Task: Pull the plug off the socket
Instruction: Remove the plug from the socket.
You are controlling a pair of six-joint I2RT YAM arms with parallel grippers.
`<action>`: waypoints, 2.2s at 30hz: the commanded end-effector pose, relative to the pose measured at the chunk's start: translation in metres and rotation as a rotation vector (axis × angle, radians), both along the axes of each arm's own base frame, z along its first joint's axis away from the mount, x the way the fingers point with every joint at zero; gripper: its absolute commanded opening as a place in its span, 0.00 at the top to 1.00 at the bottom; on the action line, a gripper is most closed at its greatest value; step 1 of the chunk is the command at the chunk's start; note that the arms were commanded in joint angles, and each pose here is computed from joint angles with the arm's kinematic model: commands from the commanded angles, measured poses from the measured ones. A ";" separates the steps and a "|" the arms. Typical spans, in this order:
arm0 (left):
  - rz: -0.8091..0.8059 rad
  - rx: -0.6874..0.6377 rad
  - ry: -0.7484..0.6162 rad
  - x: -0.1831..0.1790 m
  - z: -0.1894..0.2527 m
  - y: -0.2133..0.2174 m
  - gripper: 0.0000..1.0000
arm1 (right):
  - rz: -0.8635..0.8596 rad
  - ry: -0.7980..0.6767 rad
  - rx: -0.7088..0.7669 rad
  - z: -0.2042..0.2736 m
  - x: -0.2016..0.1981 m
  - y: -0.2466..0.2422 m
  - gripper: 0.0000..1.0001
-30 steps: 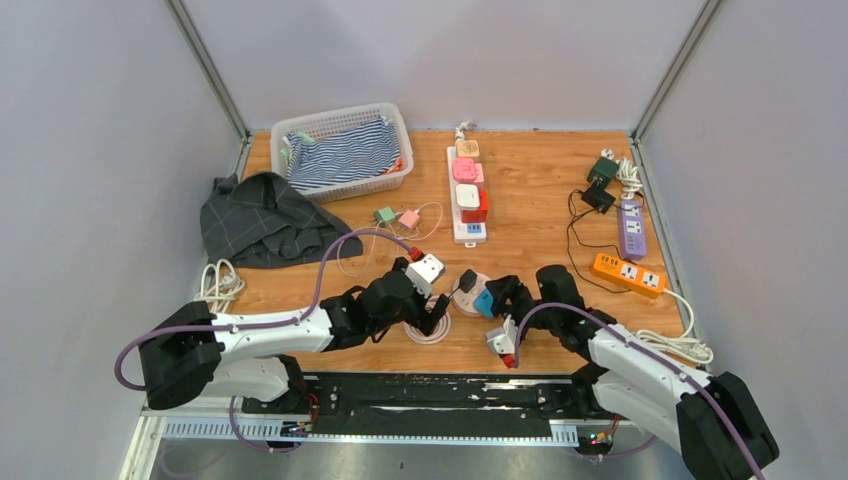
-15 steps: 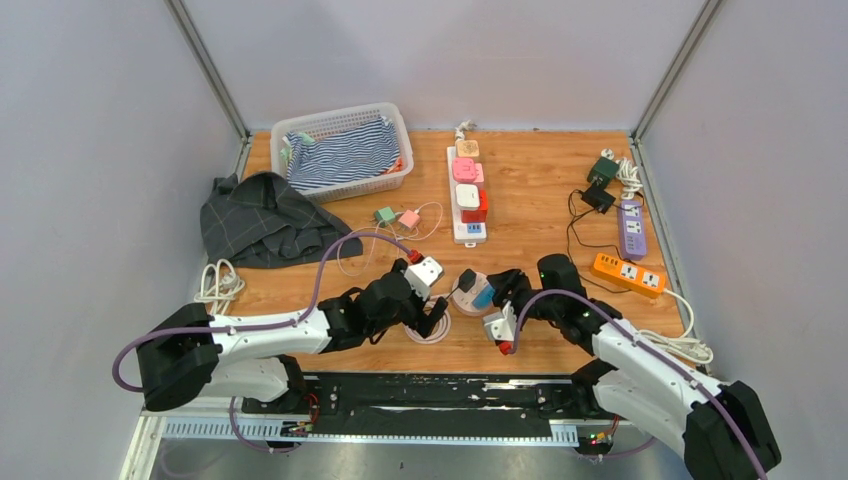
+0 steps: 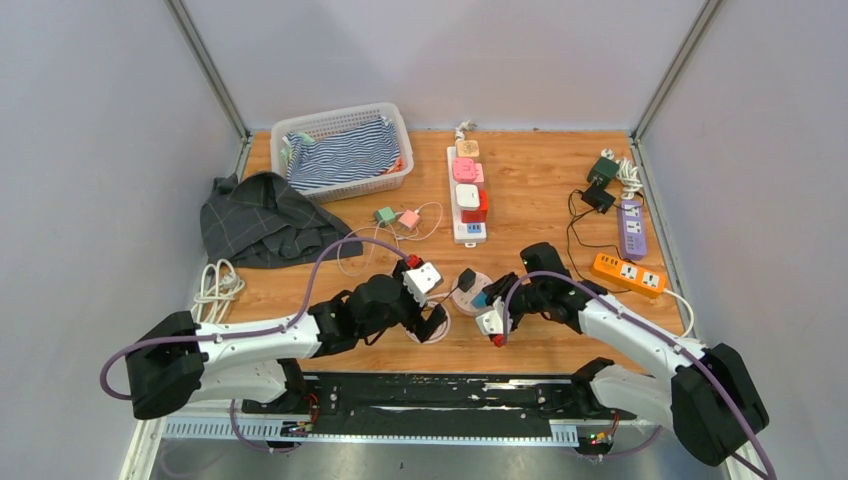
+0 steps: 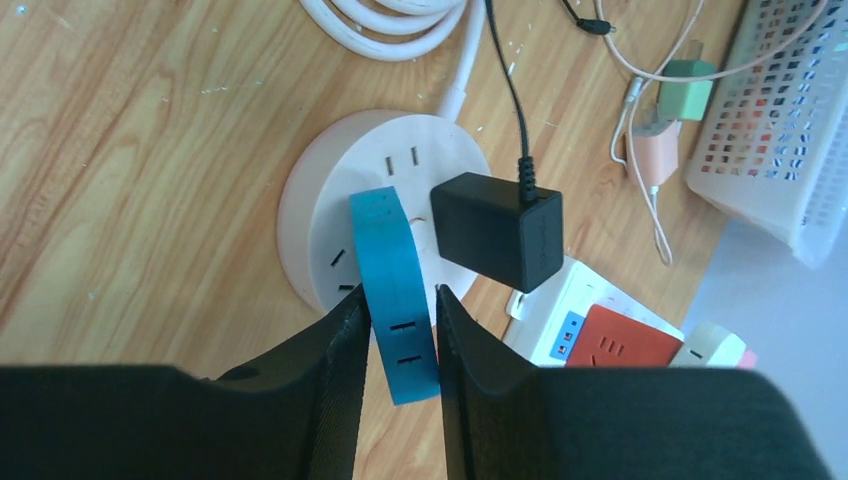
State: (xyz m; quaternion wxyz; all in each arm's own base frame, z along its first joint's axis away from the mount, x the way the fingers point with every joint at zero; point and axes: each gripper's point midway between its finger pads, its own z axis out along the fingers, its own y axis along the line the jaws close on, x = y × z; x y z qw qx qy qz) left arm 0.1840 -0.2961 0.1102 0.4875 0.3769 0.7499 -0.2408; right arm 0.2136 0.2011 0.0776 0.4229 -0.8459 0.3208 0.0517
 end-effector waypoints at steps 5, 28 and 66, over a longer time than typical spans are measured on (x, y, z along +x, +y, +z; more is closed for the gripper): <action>-0.127 -0.080 -0.036 -0.017 0.008 -0.008 0.05 | 0.044 0.100 -0.053 -0.007 -0.017 0.001 0.81; -0.213 -0.334 -0.169 -0.031 0.034 -0.030 0.05 | -0.034 0.497 -0.154 -0.013 -0.063 -0.014 0.94; -0.106 -0.236 -0.135 0.019 -0.043 -0.074 0.28 | -0.206 0.581 -0.301 -0.035 -0.059 -0.042 1.00</action>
